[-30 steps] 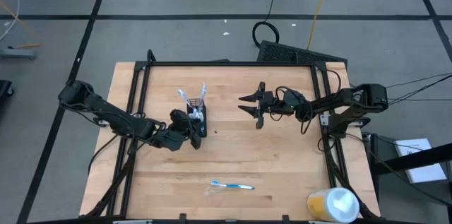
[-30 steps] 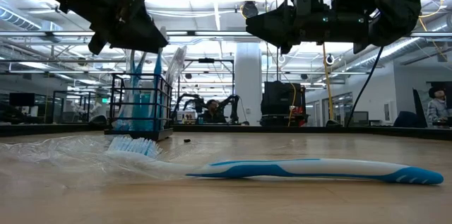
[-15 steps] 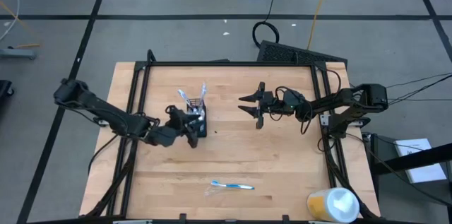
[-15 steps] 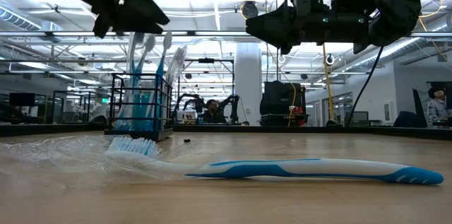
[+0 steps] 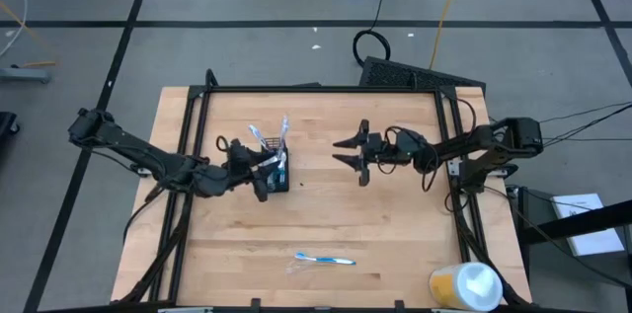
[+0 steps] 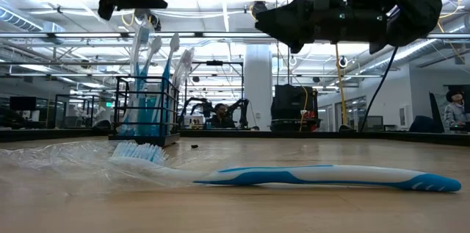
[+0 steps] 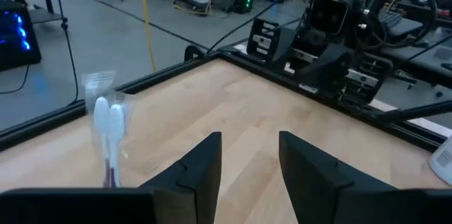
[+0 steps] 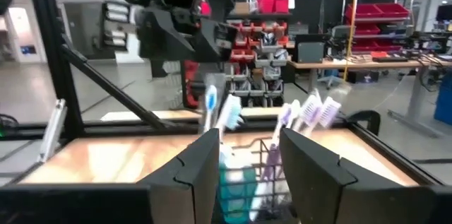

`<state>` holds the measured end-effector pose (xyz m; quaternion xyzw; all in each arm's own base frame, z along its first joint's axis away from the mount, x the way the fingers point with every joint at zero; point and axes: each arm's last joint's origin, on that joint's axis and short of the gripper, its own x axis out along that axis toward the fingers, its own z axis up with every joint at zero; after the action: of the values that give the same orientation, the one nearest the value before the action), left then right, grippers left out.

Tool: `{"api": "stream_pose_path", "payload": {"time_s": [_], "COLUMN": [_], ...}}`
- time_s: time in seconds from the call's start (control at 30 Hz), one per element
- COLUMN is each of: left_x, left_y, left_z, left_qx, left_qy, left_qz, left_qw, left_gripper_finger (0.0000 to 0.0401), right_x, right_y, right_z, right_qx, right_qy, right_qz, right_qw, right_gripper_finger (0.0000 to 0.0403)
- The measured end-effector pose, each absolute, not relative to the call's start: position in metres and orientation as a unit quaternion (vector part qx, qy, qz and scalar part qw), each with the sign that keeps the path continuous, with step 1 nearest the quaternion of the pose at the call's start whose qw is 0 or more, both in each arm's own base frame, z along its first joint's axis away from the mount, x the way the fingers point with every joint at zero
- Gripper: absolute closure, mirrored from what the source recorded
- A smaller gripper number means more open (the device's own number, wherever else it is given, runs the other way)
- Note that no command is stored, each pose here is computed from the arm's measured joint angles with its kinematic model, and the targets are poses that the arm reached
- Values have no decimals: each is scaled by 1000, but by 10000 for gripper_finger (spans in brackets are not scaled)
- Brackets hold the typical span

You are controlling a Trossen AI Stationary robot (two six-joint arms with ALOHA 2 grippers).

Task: Pick & Place toothbrushing station
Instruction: Put the blue toothbrush into the black organizer

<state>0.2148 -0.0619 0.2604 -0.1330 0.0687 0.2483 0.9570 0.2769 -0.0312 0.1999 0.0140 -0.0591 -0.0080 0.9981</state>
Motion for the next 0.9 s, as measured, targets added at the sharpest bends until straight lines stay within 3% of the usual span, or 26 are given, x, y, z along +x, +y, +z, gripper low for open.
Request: {"api": "stream_pose_path", "payload": {"time_s": [0.43,0.6,0.77,0.9], "left_x": [216,216,217,219], "left_y": [-62,-59,-56,-50], "left_z": [269,269,269,268], "left_qx": [-92,-80,-81,-88], "left_qy": [50,52,51,49], "left_qz": [239,244,254,269], "left_qw": [965,965,962,958], "left_gripper_finger": [256,256,256,256], "right_x": [289,306,314,317], "right_y": [18,59,111,149], "right_z": [218,223,222,210], "right_qx": [28,30,-33,-67], "right_qy": [-89,33,193,251], "right_qz": [78,126,82,64], "right_qw": [993,991,977,963], "right_gripper_finger": [264,263,260,238]}}
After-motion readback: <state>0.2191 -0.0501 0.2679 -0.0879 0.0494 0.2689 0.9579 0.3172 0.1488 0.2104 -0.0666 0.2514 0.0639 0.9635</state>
